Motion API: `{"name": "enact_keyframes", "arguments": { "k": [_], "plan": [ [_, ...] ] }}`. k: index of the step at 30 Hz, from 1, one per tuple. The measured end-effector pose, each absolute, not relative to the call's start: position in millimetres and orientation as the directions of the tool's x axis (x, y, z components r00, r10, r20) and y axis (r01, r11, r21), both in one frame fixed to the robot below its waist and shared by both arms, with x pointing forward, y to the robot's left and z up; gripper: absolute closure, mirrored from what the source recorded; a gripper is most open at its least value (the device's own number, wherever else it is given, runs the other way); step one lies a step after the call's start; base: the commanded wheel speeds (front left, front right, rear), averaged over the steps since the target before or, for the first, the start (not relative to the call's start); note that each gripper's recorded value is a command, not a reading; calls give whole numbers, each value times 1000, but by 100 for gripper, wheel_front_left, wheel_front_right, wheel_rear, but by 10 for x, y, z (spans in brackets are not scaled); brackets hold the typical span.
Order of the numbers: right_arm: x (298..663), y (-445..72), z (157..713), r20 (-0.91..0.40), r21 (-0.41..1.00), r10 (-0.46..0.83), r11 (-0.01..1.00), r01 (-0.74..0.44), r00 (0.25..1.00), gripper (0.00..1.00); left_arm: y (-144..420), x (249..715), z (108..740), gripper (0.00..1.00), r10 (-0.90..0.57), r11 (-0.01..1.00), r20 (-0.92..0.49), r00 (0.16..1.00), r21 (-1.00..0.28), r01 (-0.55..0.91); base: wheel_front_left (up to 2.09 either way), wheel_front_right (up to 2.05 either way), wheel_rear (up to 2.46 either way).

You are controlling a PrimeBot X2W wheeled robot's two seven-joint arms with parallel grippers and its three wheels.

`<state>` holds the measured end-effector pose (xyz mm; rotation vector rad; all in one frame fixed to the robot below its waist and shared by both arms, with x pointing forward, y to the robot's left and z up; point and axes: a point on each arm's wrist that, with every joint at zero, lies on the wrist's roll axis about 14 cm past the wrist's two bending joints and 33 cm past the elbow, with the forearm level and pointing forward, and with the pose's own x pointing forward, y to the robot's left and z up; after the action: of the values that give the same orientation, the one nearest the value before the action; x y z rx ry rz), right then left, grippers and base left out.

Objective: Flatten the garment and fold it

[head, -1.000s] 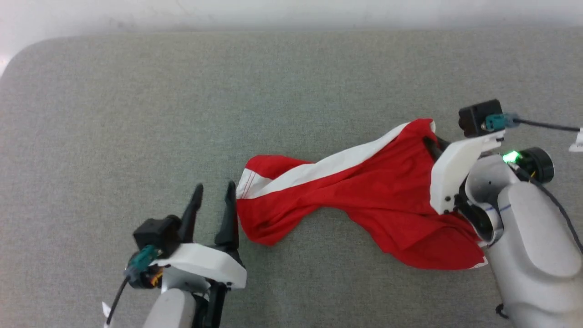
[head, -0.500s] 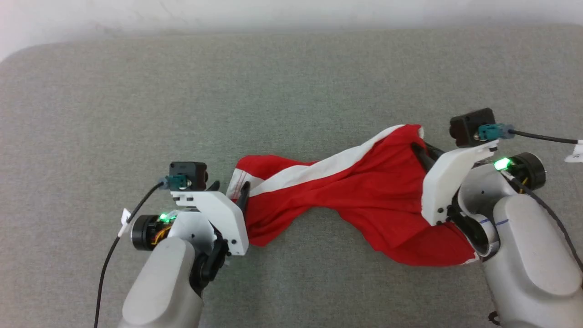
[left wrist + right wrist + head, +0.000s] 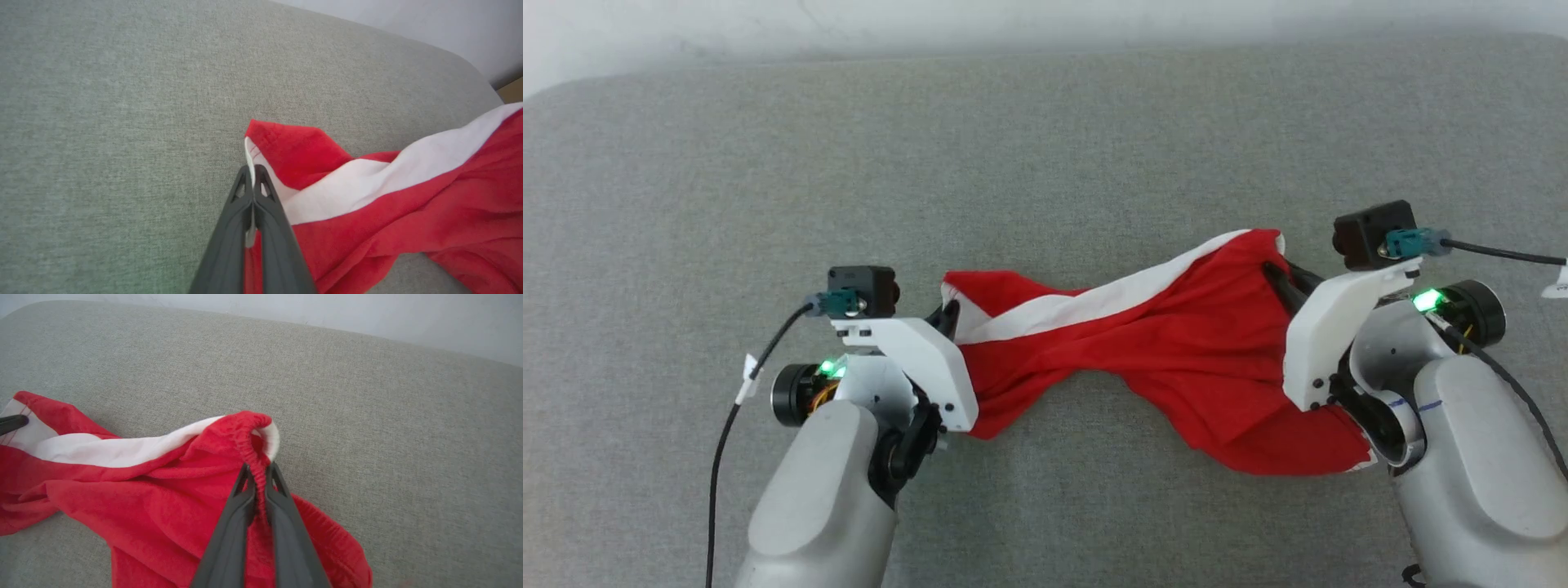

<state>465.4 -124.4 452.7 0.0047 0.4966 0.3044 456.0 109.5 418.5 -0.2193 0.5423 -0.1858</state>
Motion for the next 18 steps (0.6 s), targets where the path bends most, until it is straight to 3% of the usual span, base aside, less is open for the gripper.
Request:
{"name": "enact_keyframes", "arguments": {
  "k": [7,18],
  "plan": [
    [4756,-1170,4840,-394,193,337,940,-281,855,100,1121,4769,4744,100,-254,929,-337,907,-345,132,0,0,0],
    [5597,-1041,6253,-111,225,397,903,-366,911,100,1303,5738,6255,100,-225,965,-45,973,-150,216,0,0,0]
  ]
}}
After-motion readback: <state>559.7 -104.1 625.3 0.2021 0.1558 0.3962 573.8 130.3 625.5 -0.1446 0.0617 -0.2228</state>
